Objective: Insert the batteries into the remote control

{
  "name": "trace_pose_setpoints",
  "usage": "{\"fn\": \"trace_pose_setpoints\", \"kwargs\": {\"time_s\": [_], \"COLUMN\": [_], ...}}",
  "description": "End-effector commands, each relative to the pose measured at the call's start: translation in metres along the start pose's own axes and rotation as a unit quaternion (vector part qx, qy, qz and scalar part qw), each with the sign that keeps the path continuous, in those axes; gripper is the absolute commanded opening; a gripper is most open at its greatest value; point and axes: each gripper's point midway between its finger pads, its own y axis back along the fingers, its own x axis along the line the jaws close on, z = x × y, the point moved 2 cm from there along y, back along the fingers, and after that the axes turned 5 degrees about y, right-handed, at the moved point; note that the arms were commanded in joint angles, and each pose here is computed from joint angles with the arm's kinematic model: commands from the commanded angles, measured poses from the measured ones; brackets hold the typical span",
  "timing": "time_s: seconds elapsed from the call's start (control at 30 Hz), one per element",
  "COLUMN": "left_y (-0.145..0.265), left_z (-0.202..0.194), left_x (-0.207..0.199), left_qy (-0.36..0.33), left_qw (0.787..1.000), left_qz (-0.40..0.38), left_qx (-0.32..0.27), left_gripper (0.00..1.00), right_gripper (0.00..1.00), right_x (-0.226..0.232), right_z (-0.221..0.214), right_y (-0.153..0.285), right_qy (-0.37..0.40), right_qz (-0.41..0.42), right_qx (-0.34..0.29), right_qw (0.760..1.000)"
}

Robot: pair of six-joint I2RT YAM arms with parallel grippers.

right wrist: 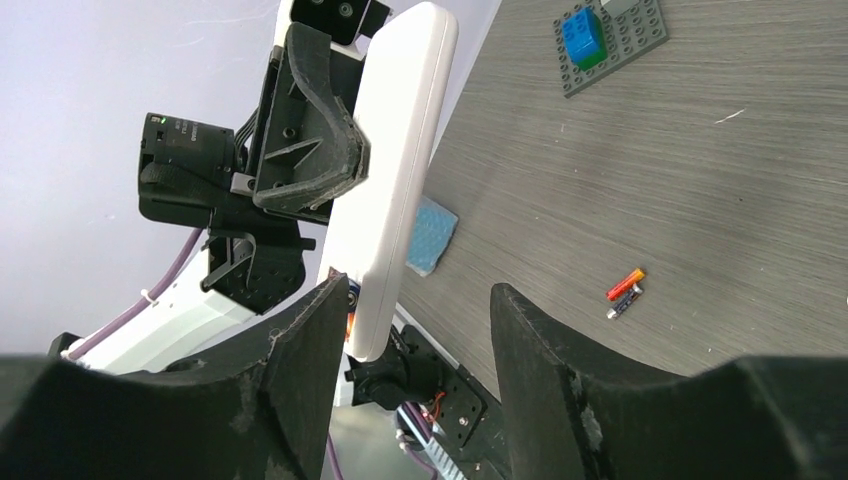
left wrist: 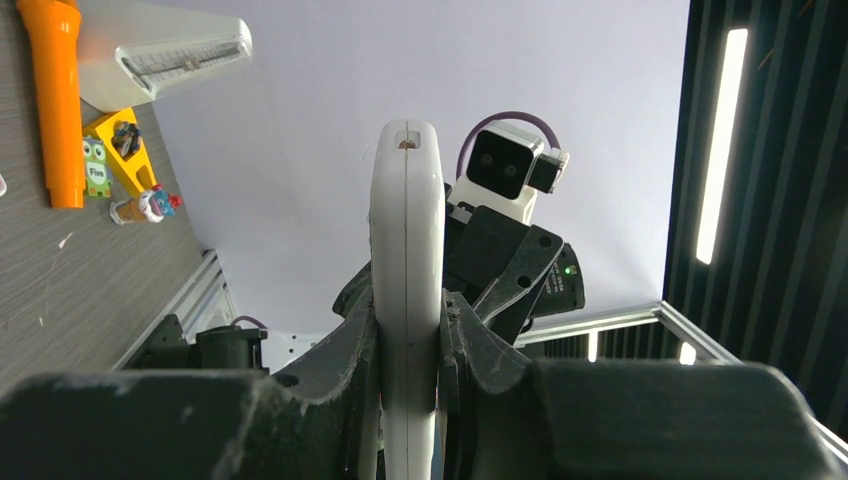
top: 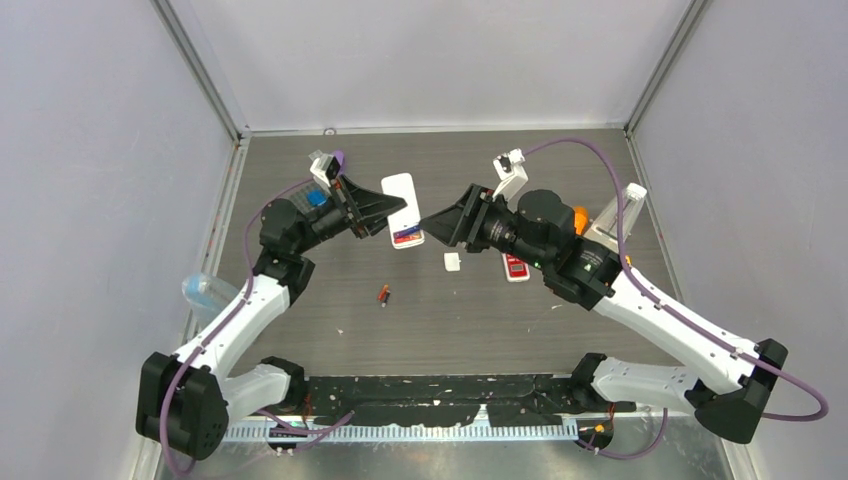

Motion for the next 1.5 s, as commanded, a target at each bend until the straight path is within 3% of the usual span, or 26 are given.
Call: {"fn": "trace_pose_setpoints", "kwargs": {"time_s": [0.0,0.63,1.13,1.47], "left_y": [0.002,-0.002,0.009,0.016], "left_z": [-0.009,0.012,0.021,0.023], "left_x": [-0.032,-0.033,-0.026,-0.021], "left_qy": [-0.043,-0.024,0.008,0.031], "left_qw": [0.998,0.997,0.992,0.988], "left_qz": [-0.039,-0.026,0.006,0.018], "left_qx": [0.005,-0.063,-0.127,-0.153], "left_gripper": [0.0,0.0,0.0,0.0], "right_gripper": [0.59,0.55,0.57,0.56], "right_x": [0.005,0.011,0.008,0.0], "right_z": [-0.001,-0.017,-0.03,-0.053], "right_y": [-0.006,-0.019,-0.033,-0.046], "right_qy": [0.001,0.084,0.196,0.303], "right_qz": [0.01,-0.02,-0.083,-0.135], "right_qx": [0.007,0.062,0.044,0.08], "right_qw": [1.0,0.994,0.976,0.94]}}
